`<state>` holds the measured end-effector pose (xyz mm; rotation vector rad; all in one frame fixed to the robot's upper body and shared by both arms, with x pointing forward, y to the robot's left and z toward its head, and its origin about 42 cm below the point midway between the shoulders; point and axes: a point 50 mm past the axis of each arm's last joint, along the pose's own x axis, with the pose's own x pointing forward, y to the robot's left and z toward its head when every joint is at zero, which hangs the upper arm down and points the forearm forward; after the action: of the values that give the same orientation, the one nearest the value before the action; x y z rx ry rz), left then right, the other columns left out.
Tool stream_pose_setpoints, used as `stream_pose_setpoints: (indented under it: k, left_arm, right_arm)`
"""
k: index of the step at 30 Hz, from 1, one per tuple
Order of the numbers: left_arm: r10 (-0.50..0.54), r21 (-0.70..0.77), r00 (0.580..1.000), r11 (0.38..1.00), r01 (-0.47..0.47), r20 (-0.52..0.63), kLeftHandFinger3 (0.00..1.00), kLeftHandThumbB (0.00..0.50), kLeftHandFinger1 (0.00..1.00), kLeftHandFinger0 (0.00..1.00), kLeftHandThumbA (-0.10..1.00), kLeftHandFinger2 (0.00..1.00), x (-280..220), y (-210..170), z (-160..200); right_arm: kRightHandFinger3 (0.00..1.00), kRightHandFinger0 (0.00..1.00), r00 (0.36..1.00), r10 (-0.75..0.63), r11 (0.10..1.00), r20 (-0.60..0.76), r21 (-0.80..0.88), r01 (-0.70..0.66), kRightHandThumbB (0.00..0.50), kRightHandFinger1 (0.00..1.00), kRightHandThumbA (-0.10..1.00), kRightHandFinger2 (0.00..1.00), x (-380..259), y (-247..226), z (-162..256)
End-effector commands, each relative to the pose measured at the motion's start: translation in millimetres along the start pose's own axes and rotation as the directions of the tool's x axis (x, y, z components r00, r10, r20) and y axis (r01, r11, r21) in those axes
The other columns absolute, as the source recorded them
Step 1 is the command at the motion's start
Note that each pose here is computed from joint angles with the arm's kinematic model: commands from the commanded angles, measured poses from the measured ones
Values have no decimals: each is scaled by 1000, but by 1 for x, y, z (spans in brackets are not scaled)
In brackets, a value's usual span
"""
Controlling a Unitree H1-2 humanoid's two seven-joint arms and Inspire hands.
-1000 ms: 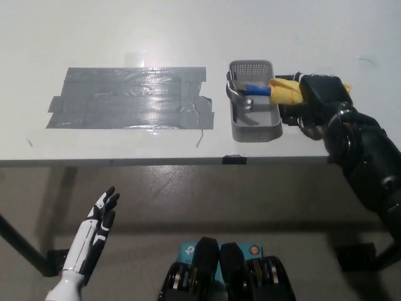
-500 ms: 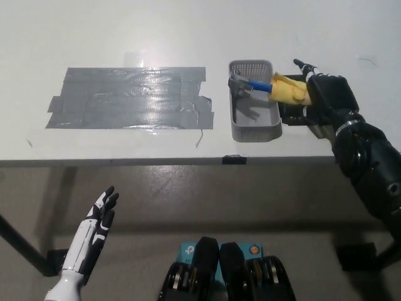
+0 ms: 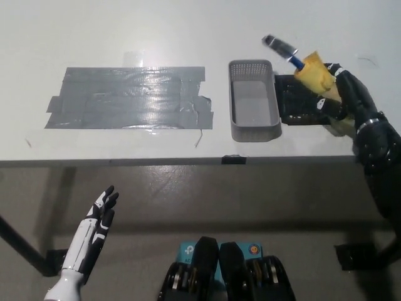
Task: The robot picks the hammer with right hand and hits the black area on the desk and places it back.
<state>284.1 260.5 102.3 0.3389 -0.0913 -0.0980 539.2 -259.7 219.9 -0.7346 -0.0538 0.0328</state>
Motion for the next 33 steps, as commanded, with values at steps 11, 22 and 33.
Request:
stream_pose_setpoints:
  k: [11, 22, 33]
  left_arm:
    - [-11, 39, 996, 999, 7, 91, 1000, 52, 1000, 1000, 1000, 1000, 10, 16, 15]
    - [-9, 36, 997, 999, 6, 80, 1000, 84, 1000, 1000, 1000, 1000, 6, 14, 12]
    - [-13, 32, 998, 999, 11, 62, 1000, 70, 1000, 981, 1000, 958, 5, 13, 10]
  right_arm:
    - [974, 89, 950, 247, 915, 191, 276, -293, 110, 608, -100, 905, -4, -156, 99]
    - [1000, 98, 875, 480, 857, -52, -186, -481, 109, 623, -100, 938, -29, -205, 95]
    - [831, 132, 847, 507, 728, -160, -447, -520, 134, 660, -100, 933, -37, -200, 100]
